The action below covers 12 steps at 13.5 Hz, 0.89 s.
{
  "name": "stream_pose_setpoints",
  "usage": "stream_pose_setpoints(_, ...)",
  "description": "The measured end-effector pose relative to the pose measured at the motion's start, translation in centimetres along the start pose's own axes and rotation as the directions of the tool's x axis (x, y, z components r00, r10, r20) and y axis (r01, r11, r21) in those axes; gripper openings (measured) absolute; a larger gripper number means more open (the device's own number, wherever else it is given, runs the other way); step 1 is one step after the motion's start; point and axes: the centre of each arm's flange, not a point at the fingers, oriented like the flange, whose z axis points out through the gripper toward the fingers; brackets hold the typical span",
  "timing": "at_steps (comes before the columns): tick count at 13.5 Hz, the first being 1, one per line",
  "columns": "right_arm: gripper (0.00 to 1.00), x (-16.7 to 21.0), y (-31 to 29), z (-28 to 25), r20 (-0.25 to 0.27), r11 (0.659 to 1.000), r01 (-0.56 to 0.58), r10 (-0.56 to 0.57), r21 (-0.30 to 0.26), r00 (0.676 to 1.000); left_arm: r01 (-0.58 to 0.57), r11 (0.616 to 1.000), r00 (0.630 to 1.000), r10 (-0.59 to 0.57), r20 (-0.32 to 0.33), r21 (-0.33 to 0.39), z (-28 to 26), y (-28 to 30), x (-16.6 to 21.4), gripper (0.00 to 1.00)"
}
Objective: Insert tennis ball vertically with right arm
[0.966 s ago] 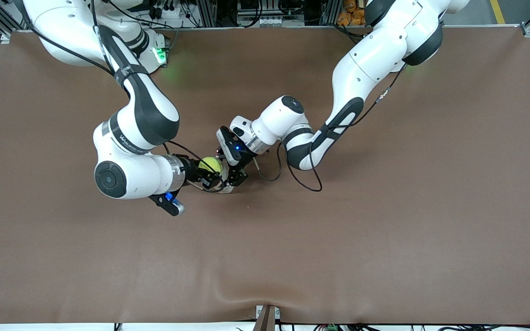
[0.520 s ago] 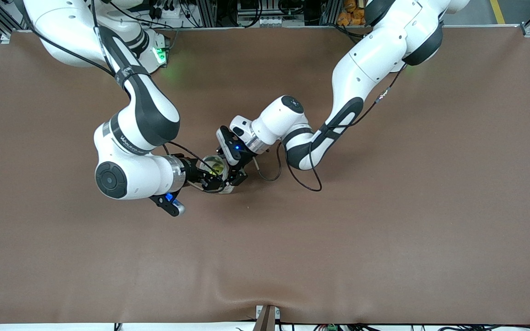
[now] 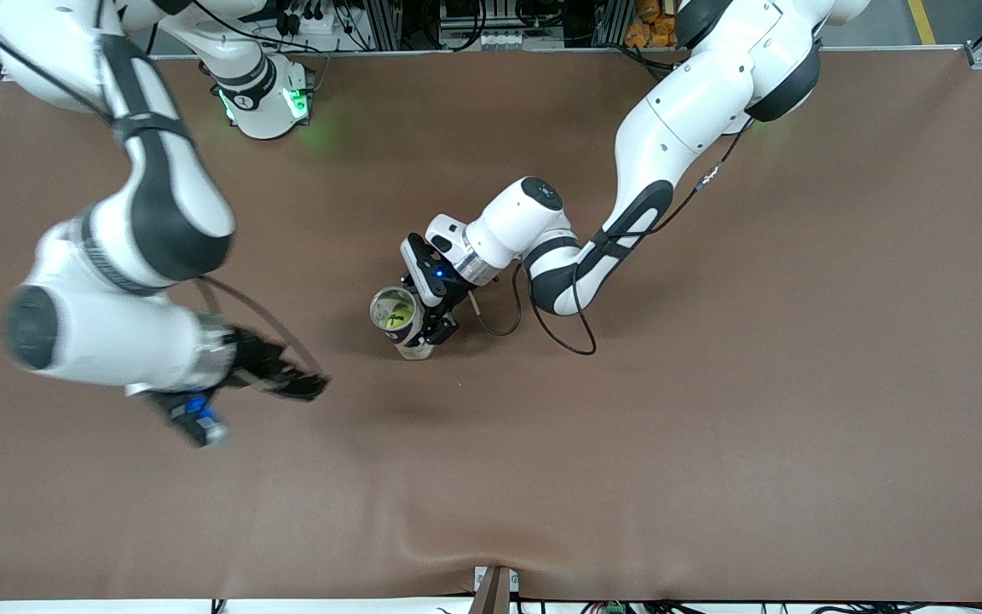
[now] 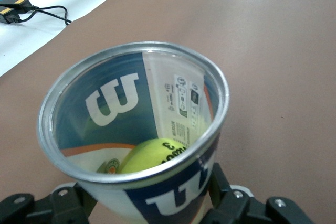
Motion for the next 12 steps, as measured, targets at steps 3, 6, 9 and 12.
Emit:
stream_pose_setpoints(3,1.0,3.9,3.9,-1.5,-0.077,0.984,0.174,-0.176,-0.034,0.981,0.0,1.0,1.0,0.0,0.004,-0.002,0.1,0.1,-0.2,0.88)
stream_pose_setpoints(6,1.0,6.9,8.0,-2.9,-0.107,0.957,0.273,-0.284,-0.102,0.953,0.001,1.0,1.0,-0.001,0.011,-0.005,0.2,0.2,-0.6,0.88)
stream_pose_setpoints(9,1.0,8.5,11.9,-5.6,-0.088,0.921,0.351,-0.369,-0.172,0.925,0.004,1.0,1.0,-0.004,0.019,-0.011,0.5,0.4,-1.1,0.99)
stream_pose_setpoints(12,1.0,6.4,13.9,-11.8,-0.057,0.863,0.449,-0.473,-0.232,0.879,0.004,1.0,1.0,-0.004,0.024,-0.016,0.7,0.7,-1.4,1.0)
